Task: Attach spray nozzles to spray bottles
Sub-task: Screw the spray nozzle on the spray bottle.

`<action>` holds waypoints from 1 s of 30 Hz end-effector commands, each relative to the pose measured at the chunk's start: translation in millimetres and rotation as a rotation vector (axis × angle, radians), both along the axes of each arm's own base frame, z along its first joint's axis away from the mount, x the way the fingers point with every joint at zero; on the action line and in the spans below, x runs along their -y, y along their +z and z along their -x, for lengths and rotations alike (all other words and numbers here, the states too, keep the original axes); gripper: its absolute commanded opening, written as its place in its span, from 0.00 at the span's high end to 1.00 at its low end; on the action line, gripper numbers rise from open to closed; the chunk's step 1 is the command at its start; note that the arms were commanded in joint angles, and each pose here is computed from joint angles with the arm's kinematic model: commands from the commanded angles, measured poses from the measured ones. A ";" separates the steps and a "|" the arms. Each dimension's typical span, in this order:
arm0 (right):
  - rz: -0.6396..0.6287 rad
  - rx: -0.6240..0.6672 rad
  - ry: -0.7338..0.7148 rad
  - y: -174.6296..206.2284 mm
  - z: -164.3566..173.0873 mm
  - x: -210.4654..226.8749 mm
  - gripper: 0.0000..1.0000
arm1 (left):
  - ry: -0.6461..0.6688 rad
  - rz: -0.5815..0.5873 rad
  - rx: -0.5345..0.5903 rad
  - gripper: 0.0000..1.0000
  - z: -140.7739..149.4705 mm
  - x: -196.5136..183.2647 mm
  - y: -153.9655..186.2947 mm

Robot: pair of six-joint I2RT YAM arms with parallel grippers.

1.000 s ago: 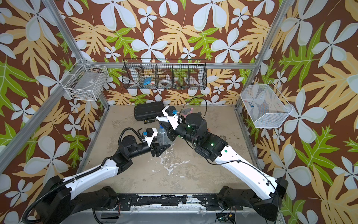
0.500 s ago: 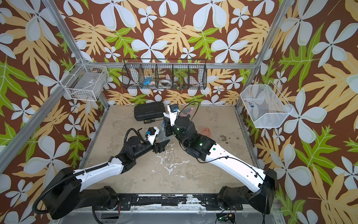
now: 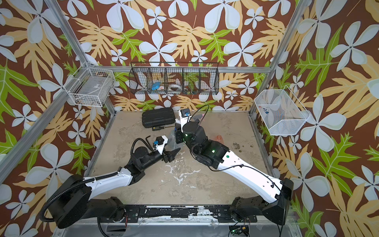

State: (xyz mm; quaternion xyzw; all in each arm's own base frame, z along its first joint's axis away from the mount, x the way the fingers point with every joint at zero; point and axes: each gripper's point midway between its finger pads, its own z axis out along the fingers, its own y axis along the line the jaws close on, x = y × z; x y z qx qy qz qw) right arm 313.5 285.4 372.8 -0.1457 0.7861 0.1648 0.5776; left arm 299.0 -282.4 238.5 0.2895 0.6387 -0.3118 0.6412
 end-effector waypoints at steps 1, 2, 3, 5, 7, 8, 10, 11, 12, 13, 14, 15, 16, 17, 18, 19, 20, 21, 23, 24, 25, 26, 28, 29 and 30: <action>0.191 -0.110 0.098 -36.7 22.3 8.7 0.54 | -0.012 0.190 0.195 0.41 7.8 -4.5 66.8; 0.185 -0.105 0.114 -33.2 25.0 8.1 0.53 | -0.016 0.191 0.194 0.40 7.7 -3.8 66.0; 0.176 -0.094 0.132 -27.7 28.4 8.3 0.52 | -0.020 0.194 0.189 0.40 7.4 -2.8 64.7; 0.166 -0.080 0.158 -20.4 33.9 9.2 0.48 | -0.027 0.197 0.188 0.40 7.4 -1.5 63.2; 0.162 -0.066 0.188 -13.7 39.8 9.7 0.43 | -0.029 0.206 0.193 0.40 7.6 -1.3 63.5; 0.158 -0.062 0.203 -10.9 42.5 9.4 0.41 | -0.031 0.207 0.195 0.40 7.7 -1.1 62.4; 0.144 -0.048 0.233 -2.3 49.0 10.2 0.36 | -0.034 0.211 0.202 0.41 8.6 -1.1 60.2; 0.137 -0.038 0.246 1.8 51.9 10.6 0.34 | -0.036 0.212 0.200 0.40 8.3 -0.5 59.4; 0.129 -0.027 0.258 5.6 54.5 11.0 0.33 | -0.037 0.209 0.196 0.40 7.5 0.5 57.7; 0.119 -0.011 0.271 11.1 57.6 12.0 0.32 | -0.039 0.207 0.189 0.40 6.7 1.4 55.9; 0.114 -0.004 0.279 13.8 59.2 12.5 0.31 | -0.042 0.206 0.186 0.40 6.4 2.1 54.5; 0.110 0.001 0.286 16.1 60.8 13.1 0.30 | -0.043 0.209 0.182 0.40 6.3 2.4 53.3; 0.107 0.005 0.289 18.2 61.5 14.3 0.30 | -0.045 0.212 0.179 0.41 6.3 2.7 52.5; 0.105 0.007 0.287 20.2 61.4 16.1 0.29 | -0.048 0.213 0.175 0.40 6.4 3.1 51.1; 0.105 0.011 0.289 22.0 62.0 18.6 0.29 | -0.053 0.212 0.172 0.41 6.8 3.8 50.3; 0.104 0.019 0.293 25.6 63.1 21.1 0.27 | -0.060 0.208 0.169 0.40 7.3 4.9 48.8; 0.100 0.026 0.291 29.9 62.8 25.1 0.24 | -0.066 0.206 0.167 0.40 8.0 5.7 48.2; 0.095 0.035 0.288 34.6 62.1 29.8 0.21 | -0.077 0.201 0.162 0.40 9.1 7.2 46.2; 0.082 0.055 0.285 46.0 60.3 39.9 0.14 | -0.106 0.185 0.152 0.40 11.8 11.1 41.6; 0.080 0.069 0.283 52.7 59.1 45.5 0.11 | -0.117 0.179 0.148 0.40 13.0 12.4 39.9; 0.077 0.080 0.274 59.8 56.5 52.1 0.08 | -0.130 0.173 0.146 0.40 15.0 13.5 38.0; 0.072 0.086 0.279 65.1 54.8 55.5 0.06 | -0.139 0.168 0.144 0.39 16.1 14.1 36.5; 0.063 0.101 0.312 74.4 52.1 58.2 0.03 | -0.161 0.164 0.139 0.39 19.8 14.9 34.4; 0.060 0.106 0.336 77.3 50.2 56.4 0.03 | -0.174 0.161 0.134 0.39 21.5 15.6 33.0; 0.065 0.104 0.372 77.8 49.8 50.3 0.03 | -0.184 0.159 0.128 0.39 22.9 16.5 31.6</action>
